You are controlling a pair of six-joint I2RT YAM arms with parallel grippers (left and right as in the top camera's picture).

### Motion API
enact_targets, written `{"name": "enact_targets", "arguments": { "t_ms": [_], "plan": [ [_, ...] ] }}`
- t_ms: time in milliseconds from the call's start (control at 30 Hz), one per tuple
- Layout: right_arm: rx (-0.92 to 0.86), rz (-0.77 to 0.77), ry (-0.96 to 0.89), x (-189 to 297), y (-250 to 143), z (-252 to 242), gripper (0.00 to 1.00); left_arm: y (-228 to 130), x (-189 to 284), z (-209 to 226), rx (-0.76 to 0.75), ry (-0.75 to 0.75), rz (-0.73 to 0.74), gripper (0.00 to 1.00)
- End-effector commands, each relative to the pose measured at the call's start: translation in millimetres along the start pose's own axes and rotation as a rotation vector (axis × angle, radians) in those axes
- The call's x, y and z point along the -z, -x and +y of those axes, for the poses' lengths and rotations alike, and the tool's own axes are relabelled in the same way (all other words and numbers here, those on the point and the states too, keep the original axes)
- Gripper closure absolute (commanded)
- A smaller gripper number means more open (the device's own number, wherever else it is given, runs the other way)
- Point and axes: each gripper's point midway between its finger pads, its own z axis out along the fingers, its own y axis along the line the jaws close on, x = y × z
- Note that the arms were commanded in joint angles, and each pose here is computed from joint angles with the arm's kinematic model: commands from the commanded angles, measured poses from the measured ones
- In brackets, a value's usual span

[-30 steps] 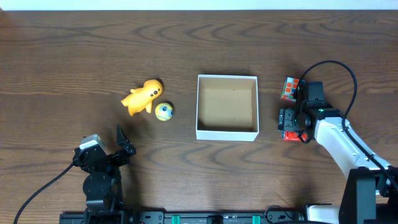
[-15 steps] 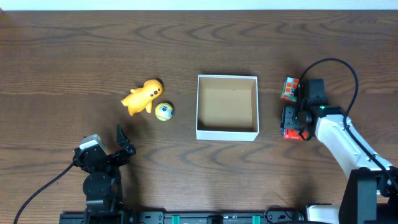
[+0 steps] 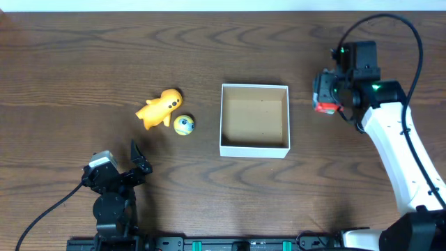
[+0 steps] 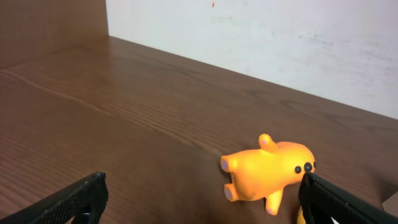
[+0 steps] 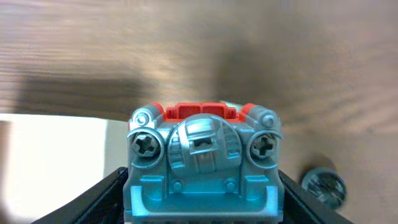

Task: Pack container
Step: 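Lift the toy car with the right gripper and carry it over the box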

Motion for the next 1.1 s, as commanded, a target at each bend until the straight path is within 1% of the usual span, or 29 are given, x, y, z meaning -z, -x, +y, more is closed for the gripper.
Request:
{"name": "enact_targets", "arguments": {
  "t_ms": [0, 167, 300, 400, 533, 733, 867, 1067],
  "plan": [
    [0.044, -0.065, 0.077, 19, 15, 34, 0.50, 2, 1, -1, -0.008, -0.004, -0.008, 0.02],
    [0.078, -0.098, 0.143, 24, 16, 74, 0.50, 2, 1, -1, -0.008, -0.004, -0.008, 0.02],
    [0.066, -0.112, 0.191, 30, 13, 102, 0.50, 2, 1, -1, -0.008, -0.004, -0.008, 0.02],
    [0.058, -0.104, 0.215, 34, 7, 117, 0.50, 2, 1, -1, -0.008, -0.004, -0.008, 0.02],
    [0.047, -0.092, 0.248, 38, -1, 137, 0.54, 2, 1, -1, -0.008, -0.004, -0.008, 0.02],
    [-0.010, -0.065, 0.274, 45, -15, 160, 0.55, 2, 1, -1, -0.008, -0.004, -0.008, 0.02],
    [-0.017, -0.041, 0.211, 45, -28, 156, 0.54, 2, 1, -1, -0.008, -0.004, -0.008, 0.02],
    [-0.031, 0.032, 0.064, 37, -52, 133, 0.54, 2, 1, -1, -0.008, -0.004, -0.008, 0.02]
  ]
}}
